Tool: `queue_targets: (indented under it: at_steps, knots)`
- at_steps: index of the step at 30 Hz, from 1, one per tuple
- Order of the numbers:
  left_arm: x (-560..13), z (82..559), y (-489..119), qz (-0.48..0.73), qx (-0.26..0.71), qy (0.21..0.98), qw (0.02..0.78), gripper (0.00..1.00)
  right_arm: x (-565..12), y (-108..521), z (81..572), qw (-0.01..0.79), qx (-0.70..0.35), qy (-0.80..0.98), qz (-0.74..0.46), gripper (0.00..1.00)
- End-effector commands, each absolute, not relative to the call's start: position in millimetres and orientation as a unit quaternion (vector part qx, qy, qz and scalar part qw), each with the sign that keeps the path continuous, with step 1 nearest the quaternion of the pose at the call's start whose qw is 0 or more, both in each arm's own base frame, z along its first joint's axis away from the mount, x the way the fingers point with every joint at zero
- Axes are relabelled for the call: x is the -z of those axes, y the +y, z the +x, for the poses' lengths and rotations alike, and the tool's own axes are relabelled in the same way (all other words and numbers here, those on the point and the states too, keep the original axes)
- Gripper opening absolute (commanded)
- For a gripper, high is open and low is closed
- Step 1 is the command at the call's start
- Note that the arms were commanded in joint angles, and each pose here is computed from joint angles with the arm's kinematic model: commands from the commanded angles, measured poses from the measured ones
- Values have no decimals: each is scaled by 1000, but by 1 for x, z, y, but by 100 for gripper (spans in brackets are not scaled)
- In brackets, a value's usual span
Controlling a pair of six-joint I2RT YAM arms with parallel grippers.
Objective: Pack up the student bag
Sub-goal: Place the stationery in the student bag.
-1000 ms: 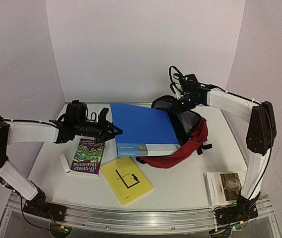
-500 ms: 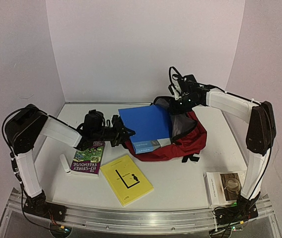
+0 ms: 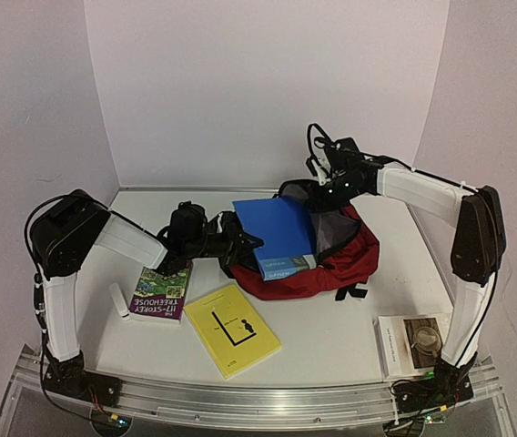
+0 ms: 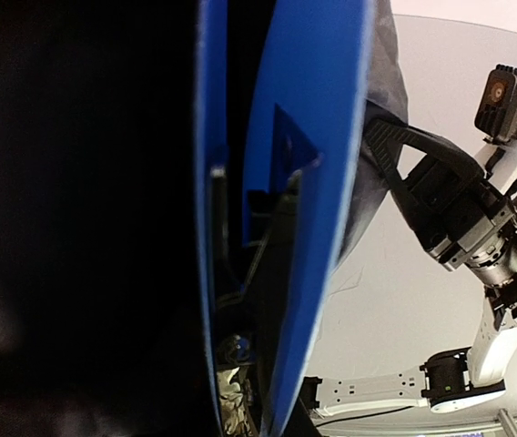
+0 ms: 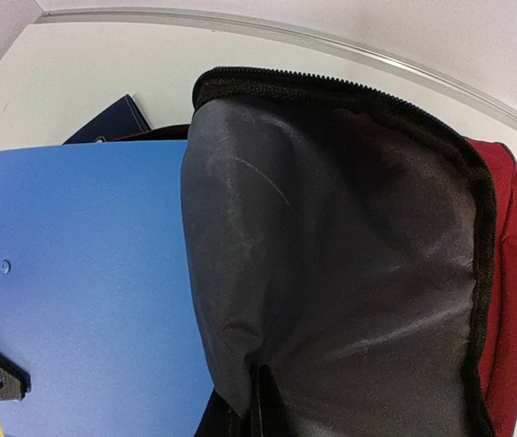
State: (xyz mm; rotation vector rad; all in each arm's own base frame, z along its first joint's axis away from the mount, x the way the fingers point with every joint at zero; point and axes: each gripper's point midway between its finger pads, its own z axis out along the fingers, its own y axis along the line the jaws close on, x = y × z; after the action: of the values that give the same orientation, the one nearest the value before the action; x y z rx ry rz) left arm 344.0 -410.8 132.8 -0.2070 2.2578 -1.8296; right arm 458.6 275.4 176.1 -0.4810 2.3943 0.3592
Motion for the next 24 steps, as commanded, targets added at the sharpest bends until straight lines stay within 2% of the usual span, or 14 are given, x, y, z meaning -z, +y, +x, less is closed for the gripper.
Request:
queue_targets:
  at_steps: [1,9,18,19,22,24]
  knots:
    - [-161,364,-434,-43,653,747,118,0,-230,304,441,373,-186,883,-215,0]
    - [-134,384,-461,-57,637,763,92,0,-246,330,427,381,-205,863,-261,0]
    - [-60,394,-434,-132,501,851,80,0,-271,326,427,404,-198,851,-269,0]
    - [-56,394,-431,-132,488,859,81,5,-272,324,428,408,-193,851,-268,0]
    - [-64,396,-422,-115,452,878,106,26,-267,314,435,410,-170,857,-260,0]
    - [-85,399,-411,-101,428,886,143,38,-258,306,439,407,-151,862,-260,0]
